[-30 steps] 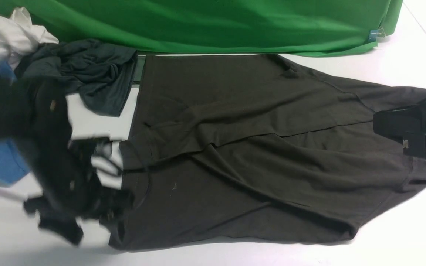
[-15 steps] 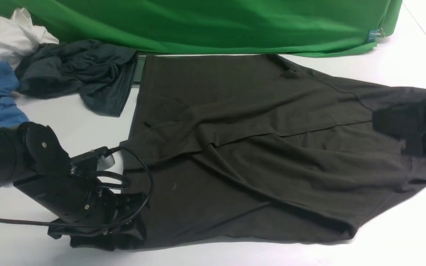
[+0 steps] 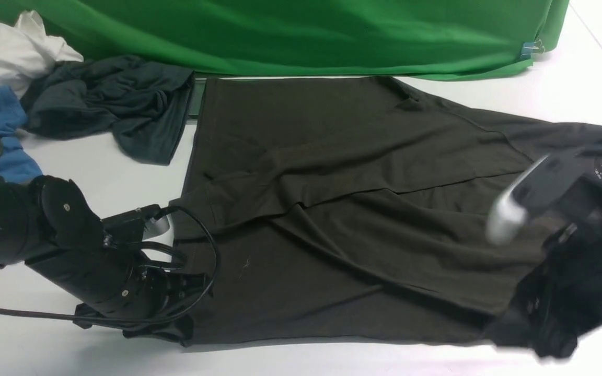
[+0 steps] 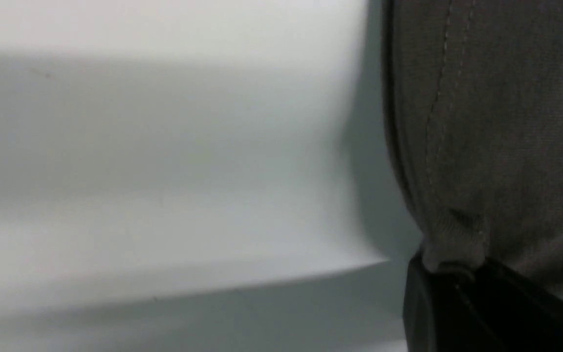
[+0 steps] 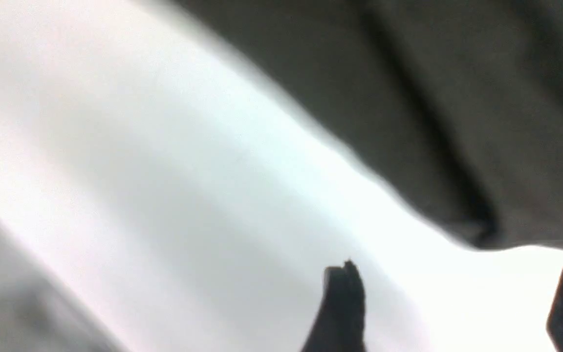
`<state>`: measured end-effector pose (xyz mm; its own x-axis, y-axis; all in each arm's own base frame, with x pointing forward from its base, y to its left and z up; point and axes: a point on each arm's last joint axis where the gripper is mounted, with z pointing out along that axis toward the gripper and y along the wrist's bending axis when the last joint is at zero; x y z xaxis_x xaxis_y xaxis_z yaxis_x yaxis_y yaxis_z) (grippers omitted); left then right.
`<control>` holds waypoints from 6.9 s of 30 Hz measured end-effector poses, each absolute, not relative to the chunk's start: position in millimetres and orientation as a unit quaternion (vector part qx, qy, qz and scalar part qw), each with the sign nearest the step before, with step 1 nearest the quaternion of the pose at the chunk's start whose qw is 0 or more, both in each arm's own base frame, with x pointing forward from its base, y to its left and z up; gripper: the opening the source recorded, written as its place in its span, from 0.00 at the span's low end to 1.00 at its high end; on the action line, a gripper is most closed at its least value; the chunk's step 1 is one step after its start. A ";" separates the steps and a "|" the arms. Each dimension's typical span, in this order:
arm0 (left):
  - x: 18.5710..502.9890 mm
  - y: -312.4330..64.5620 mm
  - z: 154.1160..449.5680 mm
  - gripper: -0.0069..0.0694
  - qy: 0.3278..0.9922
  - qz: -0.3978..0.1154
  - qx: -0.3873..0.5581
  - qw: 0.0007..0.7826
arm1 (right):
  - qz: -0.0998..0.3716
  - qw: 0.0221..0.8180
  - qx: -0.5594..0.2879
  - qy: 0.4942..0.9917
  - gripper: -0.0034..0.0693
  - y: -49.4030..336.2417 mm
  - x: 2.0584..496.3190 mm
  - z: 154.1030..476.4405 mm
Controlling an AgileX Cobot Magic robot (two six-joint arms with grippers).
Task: Fold a long-sleeved shirt on a white desktop.
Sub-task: 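Grasp the near edge of the shirt at its hem and shoulder corners, then fold the black garment in half by bringing its near edge over to the far edge, then grasp the waist and leg ends of the folded dark trousers and straighten them on the table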
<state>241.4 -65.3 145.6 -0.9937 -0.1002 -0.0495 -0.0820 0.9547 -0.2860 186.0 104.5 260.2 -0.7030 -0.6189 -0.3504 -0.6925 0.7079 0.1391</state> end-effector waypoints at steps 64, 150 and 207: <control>222.0 -56.9 169.0 0.15 0.991 -0.117 -0.001 0.062 | -0.072 0.134 -0.610 0.777 0.13 114.5 186.7 156.3; 445.8 -48.9 294.5 1.00 0.946 -0.030 0.113 0.304 | -0.028 0.367 -0.254 0.895 0.77 83.9 395.1 321.5; 389.9 -1.7 149.6 0.23 0.976 -0.191 -0.064 0.076 | 0.087 0.307 -0.132 0.939 0.77 60.6 270.4 288.0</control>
